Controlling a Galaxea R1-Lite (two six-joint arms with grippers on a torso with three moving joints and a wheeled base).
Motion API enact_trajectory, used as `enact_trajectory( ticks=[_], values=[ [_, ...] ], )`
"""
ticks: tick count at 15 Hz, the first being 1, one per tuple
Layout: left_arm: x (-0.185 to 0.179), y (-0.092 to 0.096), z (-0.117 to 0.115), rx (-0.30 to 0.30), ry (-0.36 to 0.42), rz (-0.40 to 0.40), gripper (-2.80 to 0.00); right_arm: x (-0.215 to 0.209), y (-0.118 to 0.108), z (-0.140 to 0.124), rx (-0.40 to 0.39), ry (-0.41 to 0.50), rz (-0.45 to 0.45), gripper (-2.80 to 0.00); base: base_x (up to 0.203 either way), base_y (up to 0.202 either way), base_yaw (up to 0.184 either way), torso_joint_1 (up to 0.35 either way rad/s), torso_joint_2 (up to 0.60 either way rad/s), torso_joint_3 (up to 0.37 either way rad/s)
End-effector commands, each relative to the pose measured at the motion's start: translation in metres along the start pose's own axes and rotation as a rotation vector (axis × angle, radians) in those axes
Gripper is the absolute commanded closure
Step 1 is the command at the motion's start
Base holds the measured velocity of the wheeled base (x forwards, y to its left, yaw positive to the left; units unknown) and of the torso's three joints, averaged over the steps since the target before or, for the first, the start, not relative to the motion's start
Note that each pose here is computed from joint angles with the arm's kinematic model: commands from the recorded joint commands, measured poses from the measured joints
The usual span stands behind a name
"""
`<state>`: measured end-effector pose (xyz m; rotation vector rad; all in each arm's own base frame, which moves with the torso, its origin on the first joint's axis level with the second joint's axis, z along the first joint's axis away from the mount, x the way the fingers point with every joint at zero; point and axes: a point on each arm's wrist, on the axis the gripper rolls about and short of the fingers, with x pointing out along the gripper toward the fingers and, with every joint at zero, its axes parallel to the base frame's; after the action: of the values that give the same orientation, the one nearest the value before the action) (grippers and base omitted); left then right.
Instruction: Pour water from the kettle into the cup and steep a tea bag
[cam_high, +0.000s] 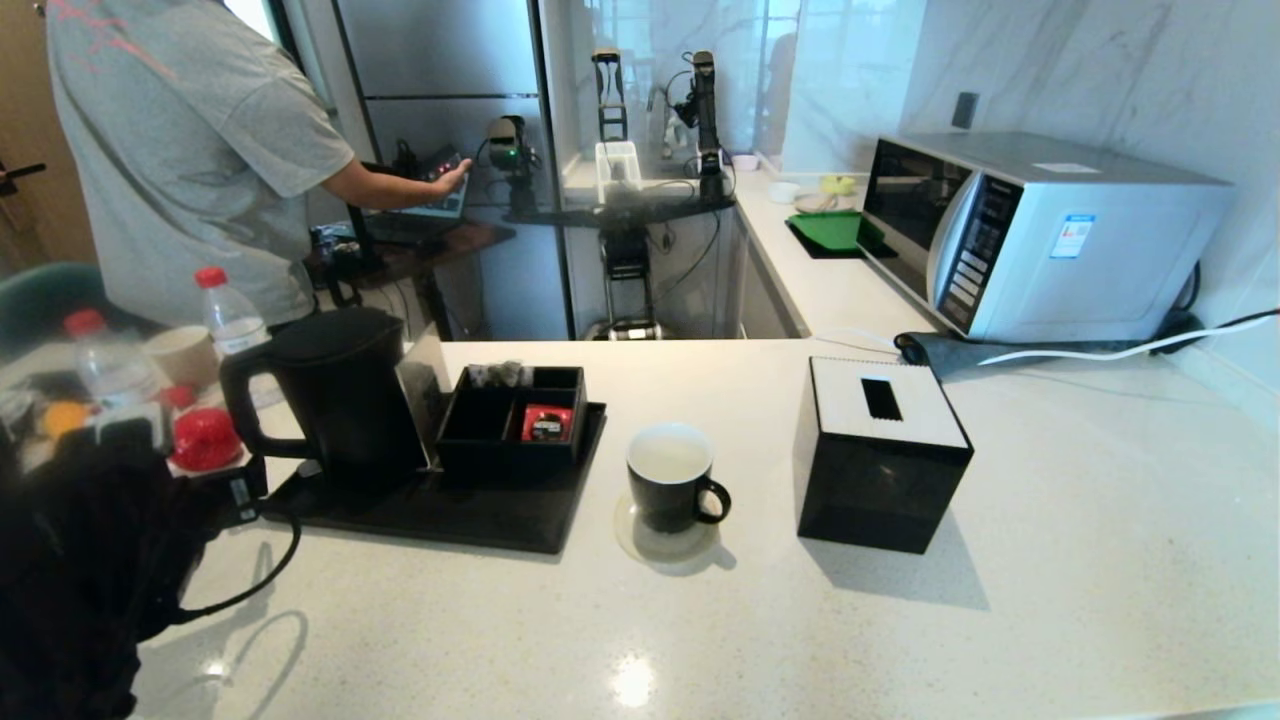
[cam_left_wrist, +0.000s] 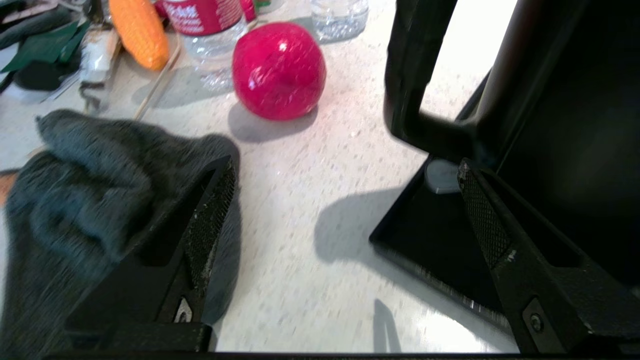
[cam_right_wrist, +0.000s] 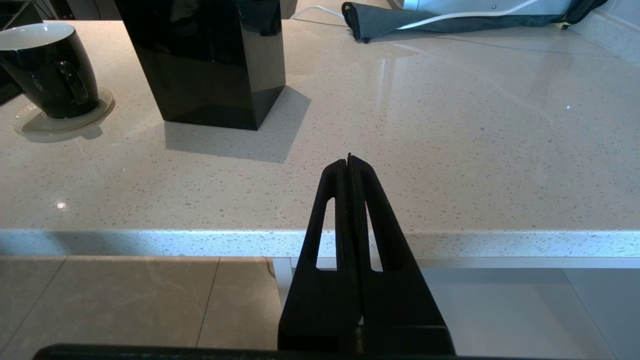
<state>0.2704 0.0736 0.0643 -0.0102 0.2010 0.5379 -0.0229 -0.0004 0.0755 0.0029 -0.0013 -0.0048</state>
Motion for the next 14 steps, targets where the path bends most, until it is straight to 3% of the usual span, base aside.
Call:
enact_trajectory(
  ticks=[1,14],
  values=[
    [0.013,-0.004,0.003,-0.015,-0.055,0.000,-2.80,0.000,0.000,0.000,0.000,0.001,0.000,0.00,0.000,0.000,0.000,0.000,0.00,0.000],
    [0.056,-0.020,0.011,0.005,-0.149,-0.003,-2.80,0.000,0.000,0.000,0.000,0.001,0.000,0.00,0.000,0.000,0.000,0.000,0.00,0.000]
  ],
)
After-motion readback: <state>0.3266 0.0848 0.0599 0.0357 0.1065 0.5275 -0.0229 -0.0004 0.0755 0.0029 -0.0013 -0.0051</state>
